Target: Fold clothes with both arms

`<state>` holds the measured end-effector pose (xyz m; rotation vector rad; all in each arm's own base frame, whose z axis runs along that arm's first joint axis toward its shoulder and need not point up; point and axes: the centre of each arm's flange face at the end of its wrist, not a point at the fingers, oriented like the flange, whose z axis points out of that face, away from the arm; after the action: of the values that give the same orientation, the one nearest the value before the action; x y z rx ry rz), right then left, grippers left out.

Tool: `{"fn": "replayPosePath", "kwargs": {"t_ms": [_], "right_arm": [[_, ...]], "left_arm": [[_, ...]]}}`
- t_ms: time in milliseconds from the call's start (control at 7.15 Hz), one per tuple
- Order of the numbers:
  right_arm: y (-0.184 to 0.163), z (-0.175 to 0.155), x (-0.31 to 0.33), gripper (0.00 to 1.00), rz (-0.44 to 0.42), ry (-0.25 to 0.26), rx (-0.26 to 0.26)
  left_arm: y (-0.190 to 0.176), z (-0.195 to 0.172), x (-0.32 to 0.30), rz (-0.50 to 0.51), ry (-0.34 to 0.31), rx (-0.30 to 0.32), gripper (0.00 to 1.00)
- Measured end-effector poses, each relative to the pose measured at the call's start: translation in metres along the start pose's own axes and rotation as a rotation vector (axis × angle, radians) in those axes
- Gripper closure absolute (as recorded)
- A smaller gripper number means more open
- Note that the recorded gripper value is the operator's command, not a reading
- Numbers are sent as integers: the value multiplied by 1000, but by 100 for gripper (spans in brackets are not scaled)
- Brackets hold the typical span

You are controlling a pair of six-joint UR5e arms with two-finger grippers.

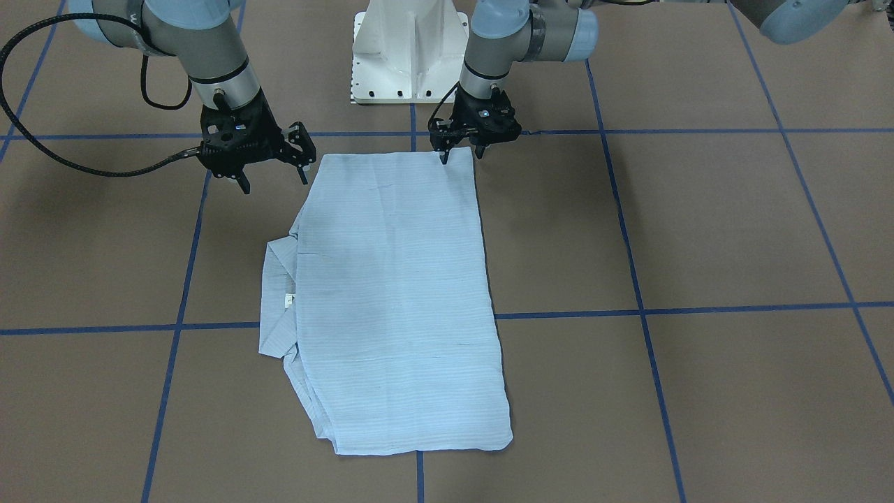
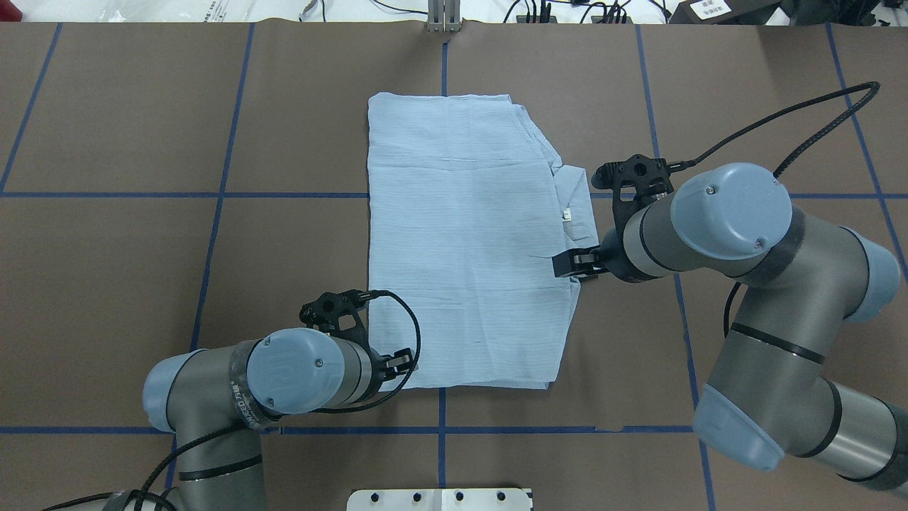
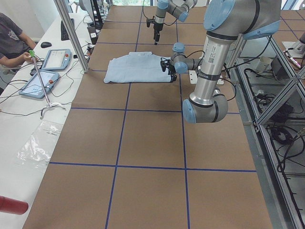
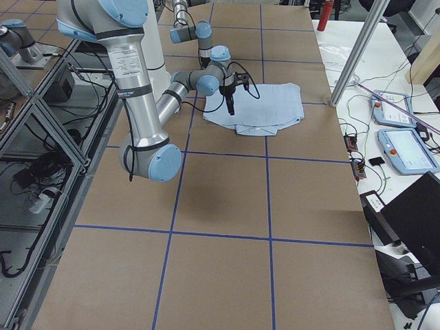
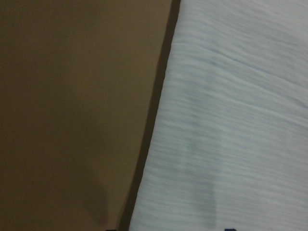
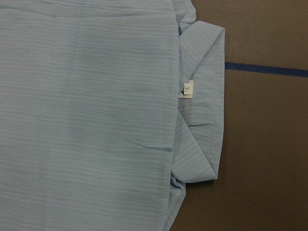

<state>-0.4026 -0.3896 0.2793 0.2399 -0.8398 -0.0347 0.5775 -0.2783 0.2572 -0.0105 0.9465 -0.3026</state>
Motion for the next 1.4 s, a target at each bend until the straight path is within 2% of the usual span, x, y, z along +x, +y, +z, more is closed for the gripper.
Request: {"fn": "replayPosePath", "kwargs": {"t_ms": [280, 839, 978, 1118, 1258, 1398], "right_arm": [[0, 0, 0, 0, 0, 0, 0], [0, -1, -1, 0, 0, -2, 1], [0, -2, 0, 0, 0, -3, 3], [0, -2, 0, 0, 0, -4, 3], [0, -3, 0, 0, 0, -4, 3], [0, -3, 0, 0, 0, -4, 4]], "left_arm": [[0, 2, -1, 0, -5, -1, 30], [3, 3, -1, 2, -5, -8, 45], [5, 3, -1, 4, -6, -11, 62], [6, 4, -1, 6, -6, -14, 87], [7, 3, 0, 8, -3, -15, 100], [7, 0, 2, 10, 3, -15, 100]]}}
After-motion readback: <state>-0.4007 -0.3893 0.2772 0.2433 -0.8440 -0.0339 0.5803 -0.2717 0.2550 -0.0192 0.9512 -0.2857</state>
